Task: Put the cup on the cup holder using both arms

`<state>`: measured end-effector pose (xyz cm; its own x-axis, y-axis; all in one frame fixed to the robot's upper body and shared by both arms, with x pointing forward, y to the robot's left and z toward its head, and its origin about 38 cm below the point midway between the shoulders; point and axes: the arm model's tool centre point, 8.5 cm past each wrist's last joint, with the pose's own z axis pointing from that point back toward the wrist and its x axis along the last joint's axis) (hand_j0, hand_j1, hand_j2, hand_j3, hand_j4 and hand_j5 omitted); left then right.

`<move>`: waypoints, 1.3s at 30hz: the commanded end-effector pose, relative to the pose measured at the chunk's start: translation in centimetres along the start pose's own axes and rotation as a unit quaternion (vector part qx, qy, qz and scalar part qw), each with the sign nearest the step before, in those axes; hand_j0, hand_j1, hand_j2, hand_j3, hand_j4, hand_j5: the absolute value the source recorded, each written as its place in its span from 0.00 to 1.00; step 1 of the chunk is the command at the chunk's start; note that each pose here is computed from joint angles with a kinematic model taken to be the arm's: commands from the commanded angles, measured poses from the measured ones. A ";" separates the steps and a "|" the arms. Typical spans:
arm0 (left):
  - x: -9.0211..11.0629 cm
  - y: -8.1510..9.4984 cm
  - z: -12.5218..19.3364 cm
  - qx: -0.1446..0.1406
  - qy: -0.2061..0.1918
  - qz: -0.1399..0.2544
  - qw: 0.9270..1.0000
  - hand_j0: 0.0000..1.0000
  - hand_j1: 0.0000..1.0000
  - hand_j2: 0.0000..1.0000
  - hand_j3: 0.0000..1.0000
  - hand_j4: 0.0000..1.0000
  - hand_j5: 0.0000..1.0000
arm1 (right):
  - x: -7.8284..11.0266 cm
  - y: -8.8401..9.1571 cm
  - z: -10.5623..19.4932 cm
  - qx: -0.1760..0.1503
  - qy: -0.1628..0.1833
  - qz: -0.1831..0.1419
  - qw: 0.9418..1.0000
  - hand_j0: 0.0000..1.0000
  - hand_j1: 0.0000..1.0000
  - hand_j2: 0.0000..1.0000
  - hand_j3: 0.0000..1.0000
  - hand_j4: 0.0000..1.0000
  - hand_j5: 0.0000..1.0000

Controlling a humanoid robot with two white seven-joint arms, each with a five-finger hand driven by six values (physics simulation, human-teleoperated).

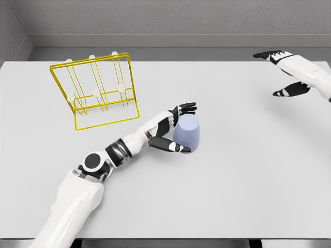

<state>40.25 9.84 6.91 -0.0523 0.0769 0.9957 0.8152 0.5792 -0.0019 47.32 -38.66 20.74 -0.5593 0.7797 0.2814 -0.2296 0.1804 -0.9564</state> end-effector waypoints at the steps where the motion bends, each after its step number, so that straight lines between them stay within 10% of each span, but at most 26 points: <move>1: 0.1 -0.1 -0.1 0.000 -0.003 0.002 1.000 1.00 1.00 1.00 1.00 1.00 1.00 | 0.0 -0.1 0.0 -0.004 0.000 -0.004 1.000 1.00 1.00 1.00 1.00 1.00 1.00; 8: 0.1 -0.4 -0.5 -0.002 -0.006 0.004 1.000 1.00 1.00 1.00 1.00 1.00 1.00 | 0.0 -0.2 0.0 -0.004 0.000 -0.003 1.000 1.00 1.00 1.00 1.00 1.00 1.00; 11: 0.1 -0.4 -0.5 -0.002 -0.006 0.006 1.000 0.65 0.65 0.65 0.65 0.65 0.65 | 0.0 -0.3 0.0 -0.006 0.001 -0.002 1.000 1.00 1.00 1.00 1.00 1.00 1.00; 16: 0.1 -0.4 -0.5 -0.001 -0.006 0.006 1.000 0.38 0.38 0.38 0.38 0.38 0.38 | -0.1 -0.3 0.0 -0.007 0.001 -0.003 1.000 1.00 1.00 1.00 1.00 1.00 1.00; 30: 0.0 -0.1 -0.1 0.006 -0.006 0.007 1.000 0.35 0.35 0.35 0.35 0.35 0.35 | -0.1 -0.3 0.0 -0.006 0.001 -0.004 1.000 1.00 1.00 1.00 1.00 1.00 1.00; 39: 4.7 1.2 1.0 0.017 -0.069 -0.009 0.997 0.35 0.35 0.35 0.35 0.35 0.35 | -0.3 -0.4 0.1 -0.007 0.004 -0.003 1.000 1.00 1.00 1.00 1.00 1.00 1.00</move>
<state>40.30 11.12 10.27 -0.1244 0.1526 0.9804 0.7960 0.6053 0.0067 47.48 -38.87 21.03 -0.5547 0.7827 0.2823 -0.2218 0.1879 -0.9568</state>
